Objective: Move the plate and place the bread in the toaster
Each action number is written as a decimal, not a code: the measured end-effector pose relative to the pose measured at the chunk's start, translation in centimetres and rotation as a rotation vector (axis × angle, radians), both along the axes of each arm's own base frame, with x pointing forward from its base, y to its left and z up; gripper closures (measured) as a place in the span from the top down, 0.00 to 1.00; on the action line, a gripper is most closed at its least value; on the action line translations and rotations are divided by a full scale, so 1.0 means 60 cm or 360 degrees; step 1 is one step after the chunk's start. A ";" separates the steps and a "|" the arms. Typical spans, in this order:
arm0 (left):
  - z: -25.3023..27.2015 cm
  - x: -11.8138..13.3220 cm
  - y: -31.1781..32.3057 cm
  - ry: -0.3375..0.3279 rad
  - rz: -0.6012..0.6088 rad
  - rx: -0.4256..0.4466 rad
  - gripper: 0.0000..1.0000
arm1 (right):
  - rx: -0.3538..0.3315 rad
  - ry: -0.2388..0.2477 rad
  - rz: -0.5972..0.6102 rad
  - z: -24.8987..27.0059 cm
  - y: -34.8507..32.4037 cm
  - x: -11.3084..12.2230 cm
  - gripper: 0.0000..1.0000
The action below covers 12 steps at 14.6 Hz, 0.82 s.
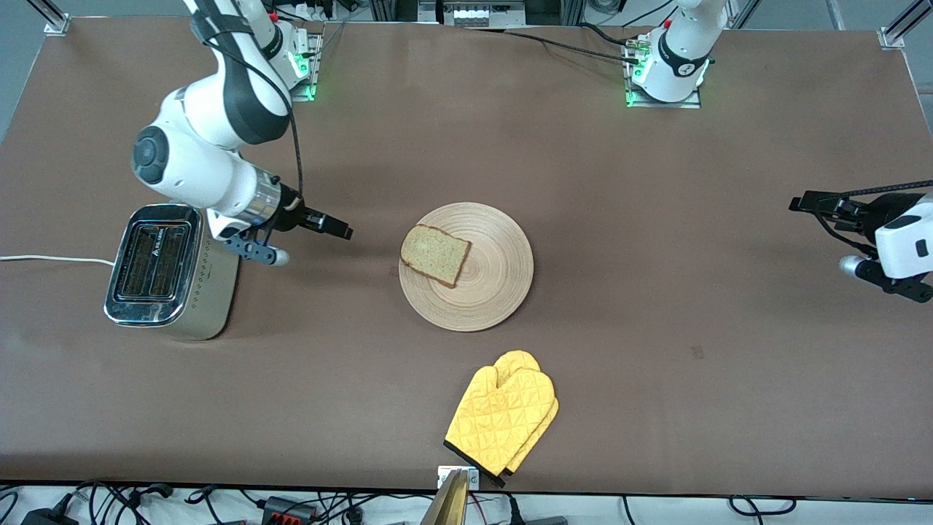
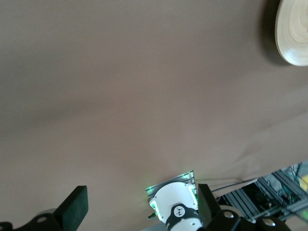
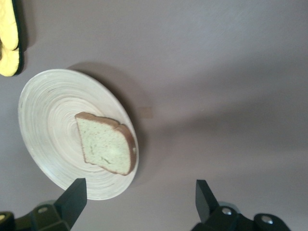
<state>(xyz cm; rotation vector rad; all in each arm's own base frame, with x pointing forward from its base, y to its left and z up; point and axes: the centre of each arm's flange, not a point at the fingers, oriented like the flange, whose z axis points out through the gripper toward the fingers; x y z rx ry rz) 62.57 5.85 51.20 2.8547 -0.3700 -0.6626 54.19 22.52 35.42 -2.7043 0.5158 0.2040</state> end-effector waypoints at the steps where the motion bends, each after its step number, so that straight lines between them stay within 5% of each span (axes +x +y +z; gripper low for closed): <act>1: 0.020 -0.004 -0.020 -0.0020 0.0052 0.0074 1.00 | 0.0038 0.0002 -0.0043 -0.014 0.011 -0.010 1.00; 5: 0.099 -0.005 -0.095 -0.0283 0.0222 0.0340 1.00 | 0.0067 0.0015 -0.0103 -0.050 0.024 -0.028 1.00; 12: 0.122 -0.056 -0.096 -0.0705 0.0569 0.0378 1.00 | 0.0088 -0.0060 -0.0037 -0.039 0.034 -0.001 1.00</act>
